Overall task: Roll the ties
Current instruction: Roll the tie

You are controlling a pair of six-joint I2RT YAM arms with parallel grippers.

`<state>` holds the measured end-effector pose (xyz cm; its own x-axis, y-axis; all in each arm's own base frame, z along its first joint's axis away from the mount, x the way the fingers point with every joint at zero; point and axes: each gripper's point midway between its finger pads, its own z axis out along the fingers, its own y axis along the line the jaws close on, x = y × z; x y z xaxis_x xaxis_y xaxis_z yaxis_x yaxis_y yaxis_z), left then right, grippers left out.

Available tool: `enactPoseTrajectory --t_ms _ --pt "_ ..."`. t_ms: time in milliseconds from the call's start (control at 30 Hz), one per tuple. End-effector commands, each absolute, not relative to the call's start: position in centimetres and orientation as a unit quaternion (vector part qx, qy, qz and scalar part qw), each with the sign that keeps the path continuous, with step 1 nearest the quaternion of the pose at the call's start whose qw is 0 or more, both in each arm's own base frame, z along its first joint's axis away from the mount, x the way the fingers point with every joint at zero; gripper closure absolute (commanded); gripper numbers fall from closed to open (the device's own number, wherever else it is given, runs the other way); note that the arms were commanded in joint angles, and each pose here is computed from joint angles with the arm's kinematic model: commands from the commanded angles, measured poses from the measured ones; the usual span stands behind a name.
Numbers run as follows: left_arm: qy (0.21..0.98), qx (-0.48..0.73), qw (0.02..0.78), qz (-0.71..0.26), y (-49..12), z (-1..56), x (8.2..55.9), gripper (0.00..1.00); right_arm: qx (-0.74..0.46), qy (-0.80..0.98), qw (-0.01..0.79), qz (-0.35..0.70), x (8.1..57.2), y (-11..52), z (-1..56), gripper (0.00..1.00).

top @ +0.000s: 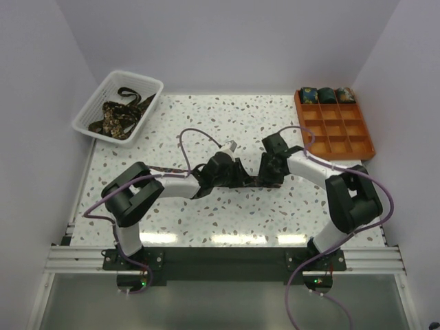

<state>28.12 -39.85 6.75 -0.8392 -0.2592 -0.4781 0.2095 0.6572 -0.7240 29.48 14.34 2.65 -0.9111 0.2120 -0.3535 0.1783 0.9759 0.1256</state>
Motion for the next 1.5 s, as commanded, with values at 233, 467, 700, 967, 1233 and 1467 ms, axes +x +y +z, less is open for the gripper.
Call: enactPoseTrajectory --t_ms 233,467,700,967,1233,1467 --pt "0.857 0.004 0.288 -0.427 -41.6 7.7 28.3 0.75 0.141 0.961 0.203 0.125 30.5 14.7 3.8 0.40" --pt "0.857 0.006 0.287 -0.427 -41.8 7.7 28.2 0.75 0.157 0.956 0.199 0.147 30.4 14.5 3.5 0.58" --pt "0.857 0.010 0.286 -0.427 -42.1 7.8 28.1 0.75 0.160 0.954 0.198 0.161 30.5 14.7 3.4 0.80" --pt "0.859 0.012 0.285 -0.426 -42.9 7.4 28.5 0.75 0.170 0.950 0.191 0.177 30.5 14.6 3.2 0.90" --pt "0.862 0.015 0.277 -0.424 -44.3 6.6 29.0 0.75 0.166 0.951 0.184 0.187 30.3 14.8 3.1 0.96" --pt "0.863 0.006 0.282 -0.419 -45.0 6.4 29.9 0.75 0.153 0.952 0.183 0.194 30.0 15.1 3.2 0.95"
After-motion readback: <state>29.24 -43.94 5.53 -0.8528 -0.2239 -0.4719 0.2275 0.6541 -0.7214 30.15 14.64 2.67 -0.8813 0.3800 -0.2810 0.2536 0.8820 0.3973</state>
